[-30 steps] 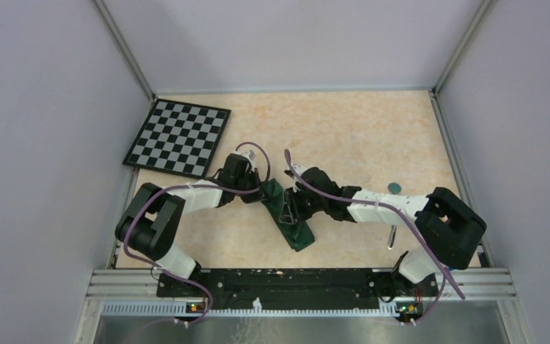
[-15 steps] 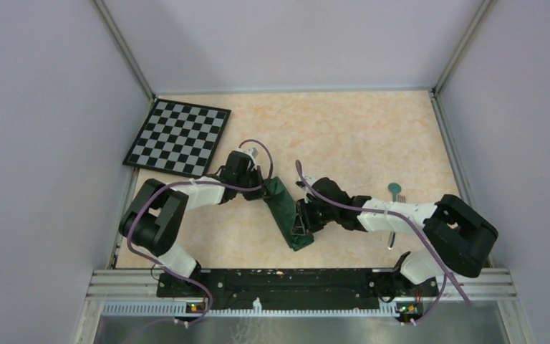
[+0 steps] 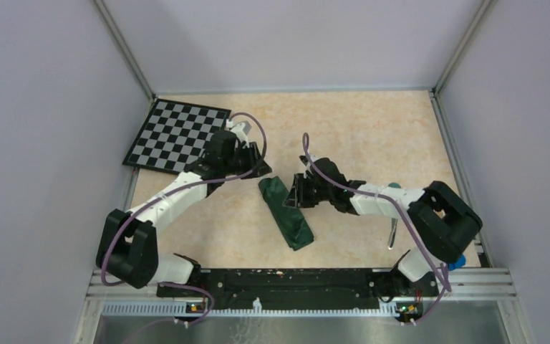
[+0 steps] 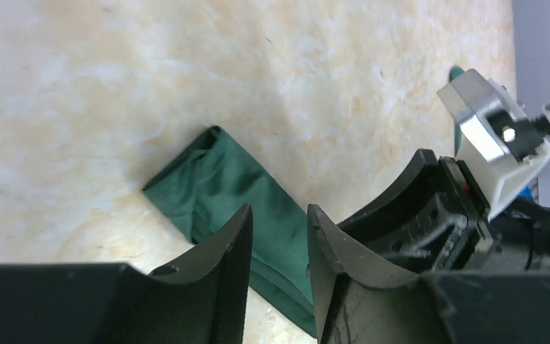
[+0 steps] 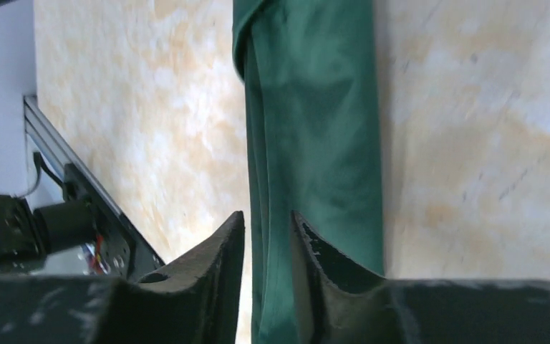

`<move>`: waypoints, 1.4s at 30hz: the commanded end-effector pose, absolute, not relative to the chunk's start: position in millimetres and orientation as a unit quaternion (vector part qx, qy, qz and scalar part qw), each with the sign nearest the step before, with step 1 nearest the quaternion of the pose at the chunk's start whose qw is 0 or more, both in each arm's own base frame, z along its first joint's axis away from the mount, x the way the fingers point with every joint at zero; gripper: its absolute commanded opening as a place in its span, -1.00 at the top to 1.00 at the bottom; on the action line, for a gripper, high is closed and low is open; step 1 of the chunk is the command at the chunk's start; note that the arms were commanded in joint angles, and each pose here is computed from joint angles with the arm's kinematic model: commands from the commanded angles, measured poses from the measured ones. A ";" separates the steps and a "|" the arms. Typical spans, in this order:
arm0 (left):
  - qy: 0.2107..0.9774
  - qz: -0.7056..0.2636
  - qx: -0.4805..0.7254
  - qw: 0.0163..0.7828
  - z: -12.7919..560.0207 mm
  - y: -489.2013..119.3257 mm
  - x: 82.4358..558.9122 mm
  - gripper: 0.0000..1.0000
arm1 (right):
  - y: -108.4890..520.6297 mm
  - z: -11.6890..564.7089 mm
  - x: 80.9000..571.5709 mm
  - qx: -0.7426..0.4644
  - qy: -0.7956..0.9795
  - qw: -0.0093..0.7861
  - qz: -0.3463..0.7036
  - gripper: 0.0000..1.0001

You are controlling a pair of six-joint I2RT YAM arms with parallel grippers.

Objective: Fold the napkin into a case and place the utensils inside
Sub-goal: Smooth out the smaller rectangle-folded napkin at the center of the board.

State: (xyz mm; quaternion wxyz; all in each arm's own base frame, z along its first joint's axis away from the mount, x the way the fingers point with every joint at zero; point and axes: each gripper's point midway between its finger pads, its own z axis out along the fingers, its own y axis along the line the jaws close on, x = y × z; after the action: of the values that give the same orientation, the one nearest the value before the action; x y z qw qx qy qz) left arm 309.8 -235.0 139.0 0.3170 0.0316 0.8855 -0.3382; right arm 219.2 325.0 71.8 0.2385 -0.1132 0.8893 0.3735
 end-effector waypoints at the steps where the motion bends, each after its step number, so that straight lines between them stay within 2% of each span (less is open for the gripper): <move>1: 0.903 -0.289 -0.017 0.318 125.2 -198.7 319.9 0.28 | 361.4 102.5 260.7 -0.067 0.856 0.262 0.441 0.53; 6: 0.908 -0.284 -0.024 0.306 107.1 -193.8 329.9 0.35 | 386.2 89.6 281.8 -0.054 0.853 0.247 0.457 1.00; 10: 0.915 -0.276 -0.023 0.293 94.2 -195.5 338.1 0.37 | 391.9 77.5 296.4 -0.040 0.857 0.250 0.449 1.00; 19: 0.919 -0.285 -0.024 0.272 72.3 -201.7 336.7 0.55 | 395.7 58.4 308.6 -0.029 0.862 0.245 0.442 1.00; 33: 0.923 -0.303 -0.022 0.234 37.4 -220.9 320.9 0.59 | 409.4 40.9 322.8 -0.019 0.861 0.233 0.452 1.00; 39: 0.924 -0.294 -0.024 0.245 43.5 -218.0 324.1 0.53 | 393.4 66.4 306.9 -0.055 0.862 0.242 0.441 1.00; 42: 0.922 -0.296 -0.024 0.247 48.7 -219.1 325.6 0.51 | 380.5 75.2 291.3 -0.095 0.869 0.240 0.422 0.80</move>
State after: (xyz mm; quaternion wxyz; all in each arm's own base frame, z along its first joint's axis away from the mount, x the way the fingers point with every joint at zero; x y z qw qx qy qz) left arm 324.9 -212.2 41.7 0.2414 -0.0304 0.9271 -0.2852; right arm 302.8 391.8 32.6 0.2101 -0.0331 0.8805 0.4236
